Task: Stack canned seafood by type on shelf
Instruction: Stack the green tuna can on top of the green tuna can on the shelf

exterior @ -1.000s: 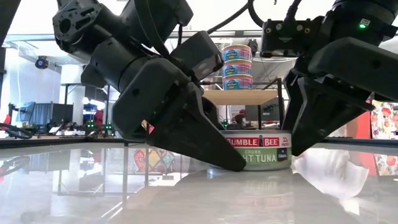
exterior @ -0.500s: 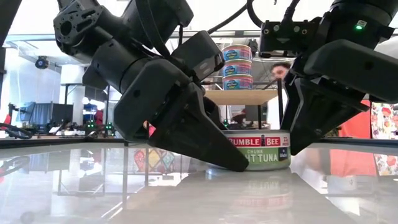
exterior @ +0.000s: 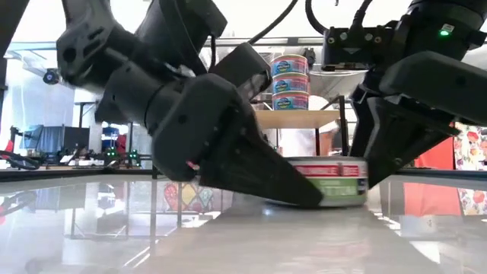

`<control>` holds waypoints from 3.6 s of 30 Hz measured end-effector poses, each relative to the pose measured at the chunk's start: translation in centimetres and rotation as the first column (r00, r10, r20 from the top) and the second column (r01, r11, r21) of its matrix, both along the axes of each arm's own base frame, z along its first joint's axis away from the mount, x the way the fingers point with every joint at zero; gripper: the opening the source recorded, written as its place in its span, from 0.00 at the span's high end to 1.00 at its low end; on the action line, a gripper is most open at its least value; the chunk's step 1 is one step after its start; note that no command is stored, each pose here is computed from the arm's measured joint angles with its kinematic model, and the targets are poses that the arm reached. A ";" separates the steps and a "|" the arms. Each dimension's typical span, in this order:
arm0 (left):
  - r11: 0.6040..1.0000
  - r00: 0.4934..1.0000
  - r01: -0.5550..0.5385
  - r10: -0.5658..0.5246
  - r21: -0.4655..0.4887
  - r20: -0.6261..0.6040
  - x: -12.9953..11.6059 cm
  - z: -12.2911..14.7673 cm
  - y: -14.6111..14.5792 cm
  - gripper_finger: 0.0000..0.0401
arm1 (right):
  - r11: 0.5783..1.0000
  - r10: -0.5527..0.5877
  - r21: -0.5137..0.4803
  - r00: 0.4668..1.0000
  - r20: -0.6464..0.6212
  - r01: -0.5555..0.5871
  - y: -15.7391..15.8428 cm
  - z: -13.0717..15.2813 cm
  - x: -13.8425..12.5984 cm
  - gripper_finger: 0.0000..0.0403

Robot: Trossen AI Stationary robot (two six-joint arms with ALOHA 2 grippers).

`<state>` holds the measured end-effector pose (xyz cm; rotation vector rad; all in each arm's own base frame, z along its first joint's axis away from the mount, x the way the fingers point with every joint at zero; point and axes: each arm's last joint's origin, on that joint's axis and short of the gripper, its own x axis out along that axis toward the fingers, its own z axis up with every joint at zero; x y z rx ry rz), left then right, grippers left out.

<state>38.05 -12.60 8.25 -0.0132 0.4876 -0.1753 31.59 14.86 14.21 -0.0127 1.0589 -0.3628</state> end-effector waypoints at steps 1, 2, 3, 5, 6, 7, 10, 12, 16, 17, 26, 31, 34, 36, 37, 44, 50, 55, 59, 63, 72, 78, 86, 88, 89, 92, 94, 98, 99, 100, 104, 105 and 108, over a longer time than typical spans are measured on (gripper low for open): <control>1.000 1.000 -0.005 0.005 -0.007 0.022 0.1 -0.4 -0.1 0.01 | 1.000 0.001 -0.002 1.000 -0.009 -0.001 0.0 0.0 -0.1 0.23; 1.000 0.999 -0.011 0.011 -0.010 0.045 0.2 -0.7 -0.1 0.02 | 1.000 0.002 -0.003 1.000 -0.017 -0.002 -0.1 0.0 -0.2 0.23; 1.000 0.998 -0.018 0.019 -0.010 0.062 0.3 -1.1 -0.2 0.02 | 1.000 0.000 -0.006 1.000 -0.024 0.000 -0.1 0.0 -0.3 0.22; 0.999 0.993 -0.038 0.039 -0.015 0.108 0.4 -1.7 -0.3 0.02 | 1.000 -0.017 -0.006 0.999 -0.042 0.016 -0.2 -0.1 -0.5 0.21; 0.999 0.991 -0.045 0.047 -0.018 0.128 0.5 -1.9 -0.3 0.02 | 1.000 -0.031 -0.002 0.998 -0.052 0.030 -0.3 -0.1 -0.6 0.21; 0.999 0.988 -0.047 0.049 -0.021 0.147 0.5 -2.0 -0.3 0.01 | 0.999 -0.043 0.004 0.997 -0.061 0.043 -0.3 -0.1 -0.7 0.21; 0.998 0.978 -0.051 0.055 -0.027 0.200 0.6 -2.4 -0.4 0.01 | 0.997 -0.071 0.018 0.994 -0.081 0.073 -0.4 -0.2 -0.9 0.20; 0.999 0.973 -0.045 0.049 -0.021 0.224 0.6 -2.7 -0.4 0.01 | 0.997 -0.072 0.020 0.993 -0.091 0.074 -0.4 -0.3 -1.0 0.20; 0.999 0.970 -0.041 0.043 -0.014 0.238 0.6 -3.0 -0.4 0.01 | 0.997 -0.072 0.019 0.993 -0.096 0.075 -0.4 -0.3 -1.0 0.20; 0.999 0.970 -0.041 0.043 -0.016 0.241 0.6 -3.0 -0.4 0.02 | 0.997 -0.074 0.018 0.993 -0.097 0.076 -0.4 -0.3 -1.0 0.20; 0.998 0.971 -0.038 0.049 -0.048 0.235 0.3 -2.6 -0.3 0.08 | 0.993 -0.117 0.006 0.981 -0.155 0.120 -0.4 0.8 -1.0 0.22; 0.995 0.967 -0.040 0.062 -0.094 0.247 -0.9 0.0 0.2 0.07 | 0.989 -0.142 -0.068 0.952 -0.271 0.128 -0.3 2.9 -1.9 0.26; 0.992 0.959 -0.050 0.079 -0.115 0.271 -2.2 2.3 0.8 0.07 | 0.992 -0.119 -0.067 0.952 -0.281 0.104 0.2 4.1 -2.1 0.28; 0.991 0.950 -0.060 0.094 -0.122 0.298 -3.2 4.1 1.2 0.07 | 0.992 -0.108 -0.085 0.963 -0.248 0.089 0.4 4.8 -2.0 0.29; 0.990 0.947 -0.060 0.096 -0.124 0.308 -3.8 5.1 1.4 0.07 | 0.992 -0.105 -0.095 0.967 -0.231 0.085 0.4 5.1 -1.8 0.29; 0.992 0.949 -0.063 0.092 -0.106 0.302 -8.5 10.6 3.2 0.07 | 0.989 -0.069 -0.139 0.989 -0.129 0.051 0.9 7.1 -0.7 0.26; 0.990 0.949 -0.114 0.134 -0.083 0.286 -11.7 14.9 5.2 0.07 | 0.978 0.058 -0.199 0.998 -0.029 -0.063 1.0 10.0 1.3 0.22; 0.983 0.932 -0.182 0.184 -0.035 0.313 -13.7 18.6 7.6 0.07 | 0.942 0.197 -0.282 0.980 0.034 -0.180 -0.4 12.0 4.0 0.20; 0.970 0.917 -0.241 0.218 0.026 0.335 -15.2 21.2 9.7 0.07 | 0.911 0.271 -0.337 0.961 0.058 -0.237 -2.8 13.0 6.1 0.21; 0.946 0.902 -0.312 0.267 0.085 0.340 -16.4 23.3 11.7 0.07 | 0.883 0.343 -0.380 0.932 0.119 -0.277 -5.2 15.2 7.9 0.23; 0.906 0.898 -0.385 0.325 0.175 0.295 -17.3 25.6 17.0 0.07 | 0.866 0.393 -0.420 0.889 0.237 -0.270 -10.8 20.4 9.6 0.27; 0.909 0.899 -0.387 0.334 0.157 0.283 -18.3 25.9 21.4 0.07 | 0.884 0.343 -0.438 0.866 0.364 -0.165 -12.9 23.4 10.0 0.27; 0.899 0.889 -0.424 0.390 0.108 0.237 -19.1 25.3 26.3 0.05 | 0.929 0.271 -0.371 0.672 0.689 0.006 -20.0 26.8 11.2 0.25; 0.904 0.893 -0.417 0.389 0.094 0.225 -19.0 25.0 27.1 0.05 | 0.961 0.206 -0.275 0.632 0.747 0.012 -22.5 26.5 11.4 0.26; 0.905 0.895 -0.417 0.391 0.089 0.217 -19.0 24.9 27.4 0.04 | 0.974 0.171 -0.228 0.626 0.761 0.012 -23.6 26.2 11.5 0.27; 0.900 0.894 -0.430 0.412 0.077 0.175 -18.7 24.0 28.4 0.04 | 0.994 0.075 -0.109 0.624 0.777 0.016 -26.8 24.7 12.0 0.30; 0.911 0.905 -0.409 0.398 0.056 0.151 -18.4 23.4 28.8 0.04 | 0.998 0.043 -0.063 0.634 0.772 0.009 -28.1 23.8 12.4 0.32; 0.929 0.923 -0.369 0.363 0.027 0.128 -17.6 22.8 29.2 0.04 | 0.998 0.049 -0.063 0.651 0.758 -0.002 -28.7 23.3 12.6 0.36; 0.929 0.923 -0.370 0.365 0.025 0.119 -17.5 22.5 29.3 0.04 | 0.998 0.051 -0.065 0.653 0.755 -0.003 -28.7 23.3 12.6 0.36; 0.927 0.923 -0.373 0.368 0.025 0.112 -17.4 22.4 29.5 0.04 | 0.997 0.057 -0.071 0.657 0.752 -0.005 -28.8 23.3 12.6 0.37; 0.927 0.924 -0.374 0.369 0.033 0.095 -17.2 21.9 29.8 0.04 | 0.997 0.051 -0.071 0.688 0.724 0.001 -29.0 22.4 12.8 0.38; 0.928 0.926 -0.370 0.366 0.036 0.091 -17.1 21.8 29.8 0.04 | 0.998 0.040 -0.059 0.692 0.720 0.003 -29.1 22.0 13.1 0.38; 0.929 0.928 -0.368 0.365 0.035 0.082 -17.0 21.5 29.9 0.03 | 0.999 0.027 -0.051 0.712 0.702 0.012 -29.4 20.7 13.8 0.38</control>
